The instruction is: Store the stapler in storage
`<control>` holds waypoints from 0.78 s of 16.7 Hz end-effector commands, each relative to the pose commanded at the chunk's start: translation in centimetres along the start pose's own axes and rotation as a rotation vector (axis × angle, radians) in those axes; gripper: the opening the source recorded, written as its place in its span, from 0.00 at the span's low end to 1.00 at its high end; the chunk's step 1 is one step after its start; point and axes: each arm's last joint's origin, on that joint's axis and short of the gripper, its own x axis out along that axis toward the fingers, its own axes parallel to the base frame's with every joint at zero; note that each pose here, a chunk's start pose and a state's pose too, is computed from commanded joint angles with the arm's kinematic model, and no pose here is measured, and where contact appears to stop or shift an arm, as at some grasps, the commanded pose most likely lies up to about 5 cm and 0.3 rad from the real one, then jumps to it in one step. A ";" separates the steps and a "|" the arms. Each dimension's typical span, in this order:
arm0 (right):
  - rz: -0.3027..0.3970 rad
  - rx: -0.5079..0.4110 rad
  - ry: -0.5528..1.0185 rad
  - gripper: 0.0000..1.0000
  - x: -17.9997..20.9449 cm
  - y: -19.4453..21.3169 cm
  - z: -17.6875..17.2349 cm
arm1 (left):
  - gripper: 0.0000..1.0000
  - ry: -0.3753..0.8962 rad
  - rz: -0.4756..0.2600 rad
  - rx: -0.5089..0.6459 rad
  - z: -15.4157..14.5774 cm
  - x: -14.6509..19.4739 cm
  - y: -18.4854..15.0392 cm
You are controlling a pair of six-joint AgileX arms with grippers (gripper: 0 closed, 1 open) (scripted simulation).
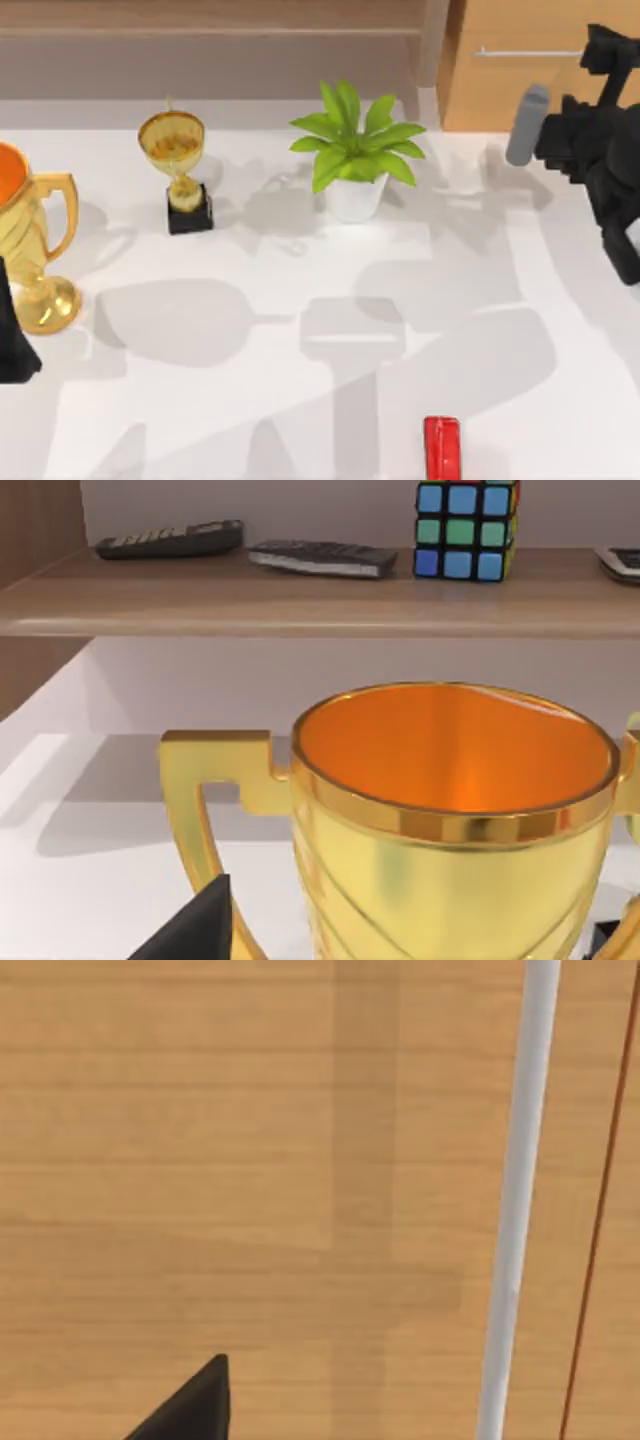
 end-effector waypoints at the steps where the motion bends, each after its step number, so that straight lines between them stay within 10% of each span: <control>1: 0.000 0.000 0.000 1.00 0.0 0.0 0.0 | 1.00 0.000 0.000 0.000 0.0 0.0 0.0; 13: 0.000 0.000 0.000 1.00 2.5 0.0 0.0 | 1.00 0.000 0.000 0.000 0.0 0.0 0.0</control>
